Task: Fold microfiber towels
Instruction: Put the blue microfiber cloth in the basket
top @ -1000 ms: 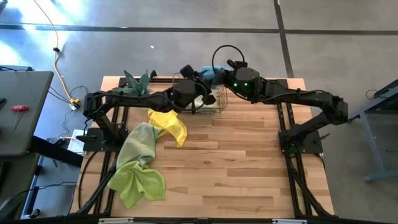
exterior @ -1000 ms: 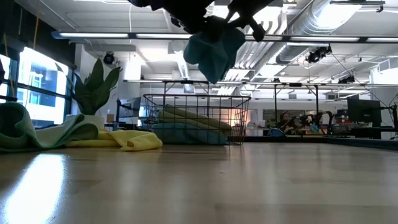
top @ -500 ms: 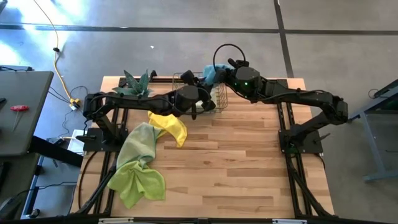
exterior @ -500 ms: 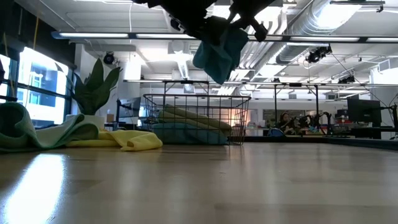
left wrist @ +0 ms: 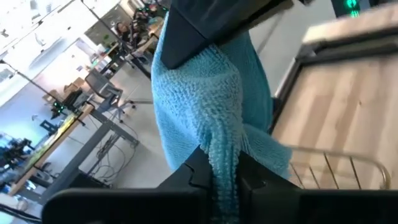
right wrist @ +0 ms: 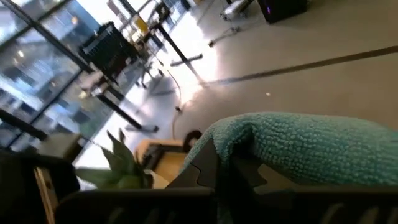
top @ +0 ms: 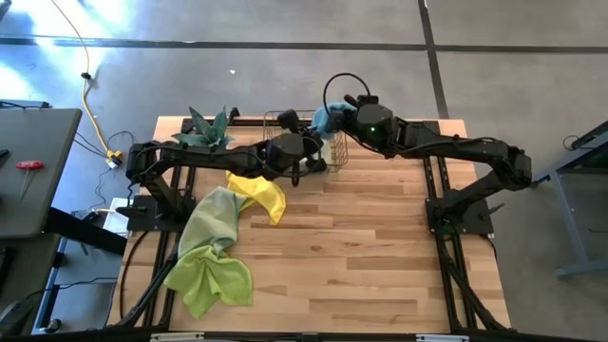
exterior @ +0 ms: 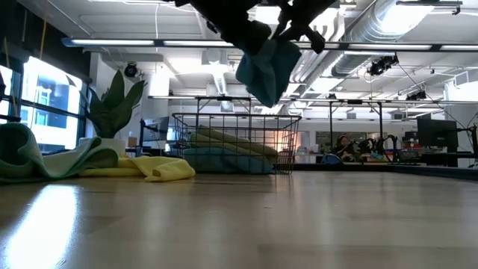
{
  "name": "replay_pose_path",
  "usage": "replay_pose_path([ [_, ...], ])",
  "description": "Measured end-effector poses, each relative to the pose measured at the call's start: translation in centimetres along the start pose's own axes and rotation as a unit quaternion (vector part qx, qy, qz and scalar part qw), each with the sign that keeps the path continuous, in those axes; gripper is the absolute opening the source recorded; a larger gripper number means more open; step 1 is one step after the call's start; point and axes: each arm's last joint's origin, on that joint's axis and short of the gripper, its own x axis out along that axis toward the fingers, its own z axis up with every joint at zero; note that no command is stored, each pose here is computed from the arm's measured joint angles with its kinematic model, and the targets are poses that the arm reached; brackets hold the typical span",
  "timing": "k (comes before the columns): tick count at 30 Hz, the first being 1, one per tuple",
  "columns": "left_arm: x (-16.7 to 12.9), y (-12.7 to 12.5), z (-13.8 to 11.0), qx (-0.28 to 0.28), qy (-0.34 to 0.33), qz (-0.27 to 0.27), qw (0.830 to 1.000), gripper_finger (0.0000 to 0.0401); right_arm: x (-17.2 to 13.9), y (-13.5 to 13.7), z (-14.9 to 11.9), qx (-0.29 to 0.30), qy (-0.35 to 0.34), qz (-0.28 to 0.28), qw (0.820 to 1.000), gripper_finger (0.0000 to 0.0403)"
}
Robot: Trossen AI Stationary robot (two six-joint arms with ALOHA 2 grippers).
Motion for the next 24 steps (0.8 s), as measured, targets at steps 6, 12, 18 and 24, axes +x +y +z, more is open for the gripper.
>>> replay_pose_path([
  [6,-0.2,-0.1,-0.8,0.047,0.019,-0.057,0.997,0.0003,0.2,-0.5,-1.0,-0.052,0.049,-0.012,0.997,0.0],
  [12,0.0,1.1,-2.0,0.035,0.045,-0.148,0.987,0.0002,0.5,-0.6,-2.1,-0.098,0.122,0.02,0.987,0.0],
  [18,1.3,2.6,-3.0,-0.011,0.054,-0.184,0.981,0.0001,1.5,-1.0,-3.3,-0.06,0.147,-0.005,0.987,0.0001],
  [24,1.5,2.9,-3.5,-0.01,0.065,-0.206,0.976,0.0,2.7,-1.3,-4.2,-0.013,0.18,-0.006,0.984,0.0046],
])
